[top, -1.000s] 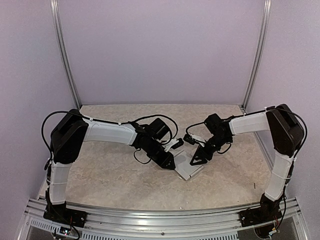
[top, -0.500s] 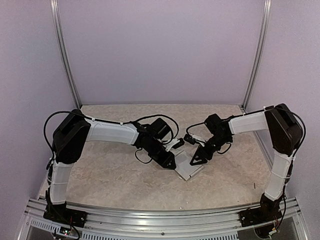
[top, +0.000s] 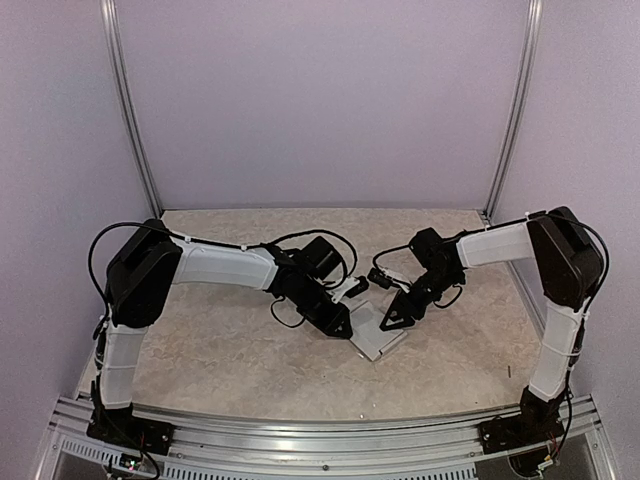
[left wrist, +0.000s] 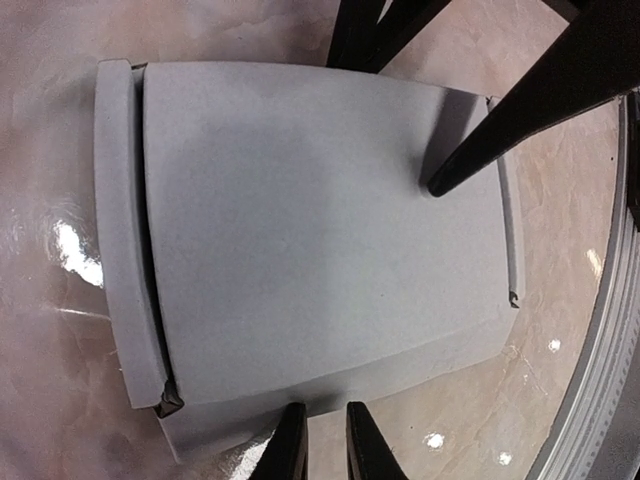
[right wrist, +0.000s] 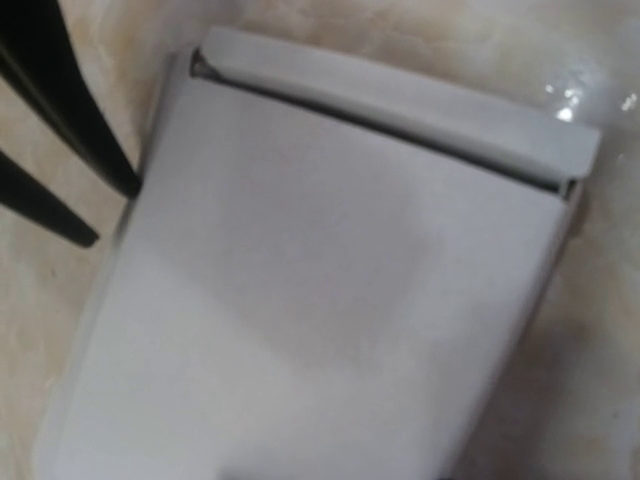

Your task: Fold the paper box

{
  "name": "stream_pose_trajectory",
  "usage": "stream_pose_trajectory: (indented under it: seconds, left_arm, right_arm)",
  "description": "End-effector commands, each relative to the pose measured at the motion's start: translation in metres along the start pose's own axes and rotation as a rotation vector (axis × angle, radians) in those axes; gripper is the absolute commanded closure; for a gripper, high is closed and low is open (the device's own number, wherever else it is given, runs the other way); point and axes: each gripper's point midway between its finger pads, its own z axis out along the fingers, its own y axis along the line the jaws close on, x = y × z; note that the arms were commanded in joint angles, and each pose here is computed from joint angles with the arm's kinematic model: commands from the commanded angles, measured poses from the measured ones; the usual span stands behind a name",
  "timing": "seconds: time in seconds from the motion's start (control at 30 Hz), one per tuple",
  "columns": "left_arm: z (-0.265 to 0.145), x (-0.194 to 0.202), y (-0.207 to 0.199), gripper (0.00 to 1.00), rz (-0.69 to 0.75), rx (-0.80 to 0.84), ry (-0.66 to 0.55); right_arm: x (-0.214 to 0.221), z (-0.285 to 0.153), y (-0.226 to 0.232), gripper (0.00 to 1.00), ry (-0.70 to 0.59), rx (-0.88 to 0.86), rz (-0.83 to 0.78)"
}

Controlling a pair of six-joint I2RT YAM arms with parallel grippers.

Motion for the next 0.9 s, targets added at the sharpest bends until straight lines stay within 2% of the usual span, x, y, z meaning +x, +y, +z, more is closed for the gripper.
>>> stream_pose_trajectory:
  seconds: [0.0,0.17,0.33,0.67,0.87]
  left_arm:
    - [0.015,-0.006,0.005,0.85,0.040,-0.063,-0.049]
    - [-0.009,-0.017,-0.025,0.85,0.099,-0.068,-0.099]
    - [-0.011,-0.019,-0.053,0.86,0.159,-0.045,-0.116]
    - [0.006,-0.002,-0.090,0.88,0.222,0.017,-0.042]
    - [0.008,0.003,-0.093,0.91,0.208,0.023,-0.006]
  right_arm:
    - [0.055,0.029,-0.013,0.55,0.179,0.031,0.062]
    - [0.054,0.027,-0.015,0.55,0.174,0.035,0.064]
    - [0.054,0.026,-0.016,0.55,0.172,0.038,0.067]
    - [0.054,0.026,-0.016,0.55,0.172,0.038,0.066]
    - [0.054,0.026,-0.016,0.55,0.171,0.040,0.066]
